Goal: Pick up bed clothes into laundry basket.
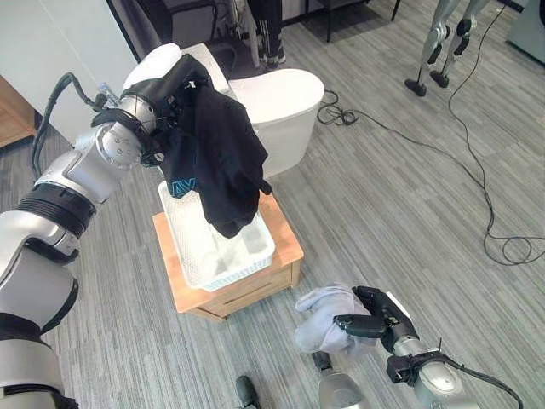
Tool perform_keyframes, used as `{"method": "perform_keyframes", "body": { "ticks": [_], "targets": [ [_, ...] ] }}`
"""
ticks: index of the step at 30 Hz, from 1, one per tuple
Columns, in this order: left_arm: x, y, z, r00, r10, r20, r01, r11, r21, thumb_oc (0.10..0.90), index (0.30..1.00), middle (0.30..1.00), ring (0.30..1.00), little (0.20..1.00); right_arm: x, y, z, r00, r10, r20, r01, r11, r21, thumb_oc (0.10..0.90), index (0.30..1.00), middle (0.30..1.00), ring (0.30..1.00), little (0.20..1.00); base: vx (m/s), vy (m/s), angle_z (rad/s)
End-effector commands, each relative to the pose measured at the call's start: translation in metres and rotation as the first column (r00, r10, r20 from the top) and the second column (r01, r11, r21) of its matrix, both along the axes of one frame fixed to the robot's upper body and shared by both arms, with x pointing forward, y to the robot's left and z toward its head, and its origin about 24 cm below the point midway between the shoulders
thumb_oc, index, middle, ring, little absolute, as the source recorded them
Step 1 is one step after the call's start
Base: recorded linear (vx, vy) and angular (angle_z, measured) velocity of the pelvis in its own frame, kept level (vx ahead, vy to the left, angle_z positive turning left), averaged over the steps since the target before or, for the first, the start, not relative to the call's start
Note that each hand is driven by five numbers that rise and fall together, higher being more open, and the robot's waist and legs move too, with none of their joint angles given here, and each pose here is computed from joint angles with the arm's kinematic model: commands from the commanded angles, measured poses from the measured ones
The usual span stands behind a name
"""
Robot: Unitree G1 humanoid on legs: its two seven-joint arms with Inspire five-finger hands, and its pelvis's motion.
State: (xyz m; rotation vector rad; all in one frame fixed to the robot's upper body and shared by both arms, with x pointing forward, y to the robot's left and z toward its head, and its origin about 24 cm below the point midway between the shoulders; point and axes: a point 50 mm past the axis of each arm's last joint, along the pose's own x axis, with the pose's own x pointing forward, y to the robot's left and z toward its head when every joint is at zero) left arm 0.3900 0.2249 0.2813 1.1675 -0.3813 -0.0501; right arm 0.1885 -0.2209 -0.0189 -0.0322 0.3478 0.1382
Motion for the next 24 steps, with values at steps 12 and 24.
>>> {"method": "perform_keyframes", "body": {
  "ticks": [12, 24],
  "targets": [
    [-0.004, 0.014, 0.078, 0.95, 0.16, 0.269, -0.17, 0.985, 0.013, 0.4, 0.3, 0.3, 0.3, 0.3, 0.034, 0.009, 0.055, 0.954, 0.092, 0.285, -0.1, 0.995, 0.014, 0.4, 0.3, 0.3, 0.3, 0.3, -0.03, 0.015, -0.12],
    [0.014, 0.042, 0.02, 0.926, 0.369, 0.077, -0.37, 0.929, 0.009, 0.4, 0.3, 0.3, 0.3, 0.3, 0.028, 0.011, 0.046, 0.965, 0.08, 0.25, -0.093, 0.995, 0.042, 0.4, 0.3, 0.3, 0.3, 0.3, -0.01, -0.011, -0.1]
  ]
}}
